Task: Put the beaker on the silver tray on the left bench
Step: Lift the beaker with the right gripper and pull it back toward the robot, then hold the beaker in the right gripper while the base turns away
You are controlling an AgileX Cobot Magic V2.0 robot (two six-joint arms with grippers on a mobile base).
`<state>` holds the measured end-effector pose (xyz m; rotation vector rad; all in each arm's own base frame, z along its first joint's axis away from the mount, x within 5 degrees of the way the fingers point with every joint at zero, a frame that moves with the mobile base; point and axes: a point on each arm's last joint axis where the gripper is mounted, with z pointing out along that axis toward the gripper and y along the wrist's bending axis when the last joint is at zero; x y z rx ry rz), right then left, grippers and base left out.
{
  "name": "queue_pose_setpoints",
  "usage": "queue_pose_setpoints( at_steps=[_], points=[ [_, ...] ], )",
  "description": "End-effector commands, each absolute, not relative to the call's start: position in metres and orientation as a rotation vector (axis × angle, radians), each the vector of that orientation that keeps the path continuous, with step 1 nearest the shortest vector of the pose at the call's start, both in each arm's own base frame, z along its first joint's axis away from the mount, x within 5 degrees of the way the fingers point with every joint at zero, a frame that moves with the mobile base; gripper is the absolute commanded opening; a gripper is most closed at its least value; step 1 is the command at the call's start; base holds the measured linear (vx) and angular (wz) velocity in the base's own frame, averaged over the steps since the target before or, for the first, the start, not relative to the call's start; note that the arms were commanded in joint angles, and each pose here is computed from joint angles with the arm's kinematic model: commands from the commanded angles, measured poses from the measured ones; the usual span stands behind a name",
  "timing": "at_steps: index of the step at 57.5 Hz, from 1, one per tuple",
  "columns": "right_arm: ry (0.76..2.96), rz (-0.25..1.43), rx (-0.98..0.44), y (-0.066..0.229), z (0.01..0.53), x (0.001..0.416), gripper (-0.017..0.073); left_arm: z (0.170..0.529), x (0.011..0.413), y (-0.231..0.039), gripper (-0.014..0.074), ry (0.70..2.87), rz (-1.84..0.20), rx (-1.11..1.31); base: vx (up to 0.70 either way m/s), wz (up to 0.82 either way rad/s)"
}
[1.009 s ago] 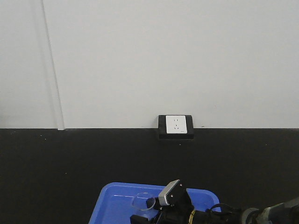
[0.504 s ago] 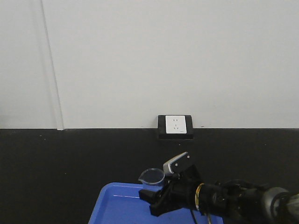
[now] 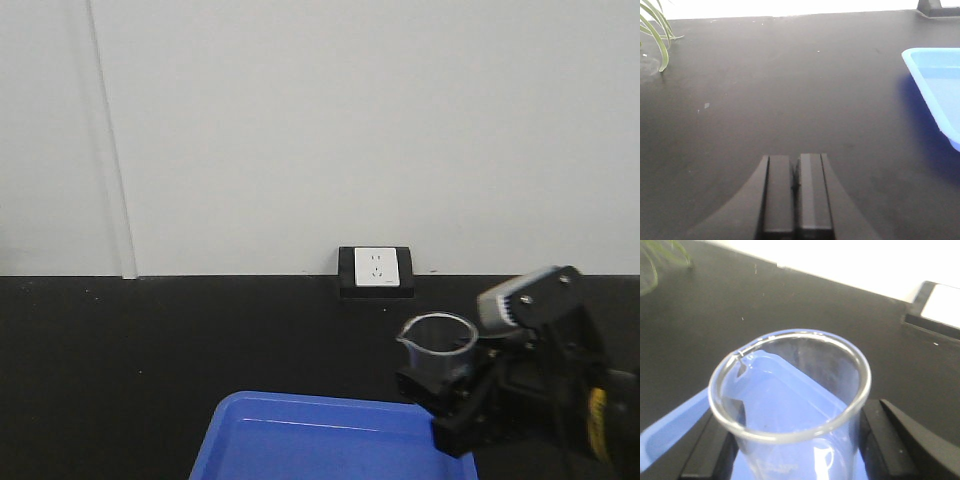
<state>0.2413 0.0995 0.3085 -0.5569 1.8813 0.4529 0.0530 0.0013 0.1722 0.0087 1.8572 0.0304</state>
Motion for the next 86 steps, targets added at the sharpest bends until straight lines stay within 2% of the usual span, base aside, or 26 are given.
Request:
queue_pose_setpoints(
  at_steps=[1, 11, 27, 86],
  points=[
    [1.814, 0.389, -0.491, 0.079, 0.324, 0.215, -0.0008, 0.171, 0.054, 0.001, 0.0001, 1.792, 0.023, 0.014, 0.0, 0.0],
    [1.751, 0.26, -0.375, 0.052, 0.317, 0.171, -0.0008, 0.171, 0.054, 0.001, 0.0001, 1.792, 0.023, 0.014, 0.0, 0.0],
    [1.658, 0.223, -0.365, 0.043, 0.316, 0.137, -0.0008, 0.171, 0.054, 0.001, 0.0001, 1.792, 0.023, 0.014, 0.0, 0.0],
    [1.64, 0.223, -0.363, 0.042, 0.317, 0.132, -0.0008, 0.171, 0.054, 0.001, 0.0001, 1.792, 0.023, 0.014, 0.0, 0.0]
  ],
)
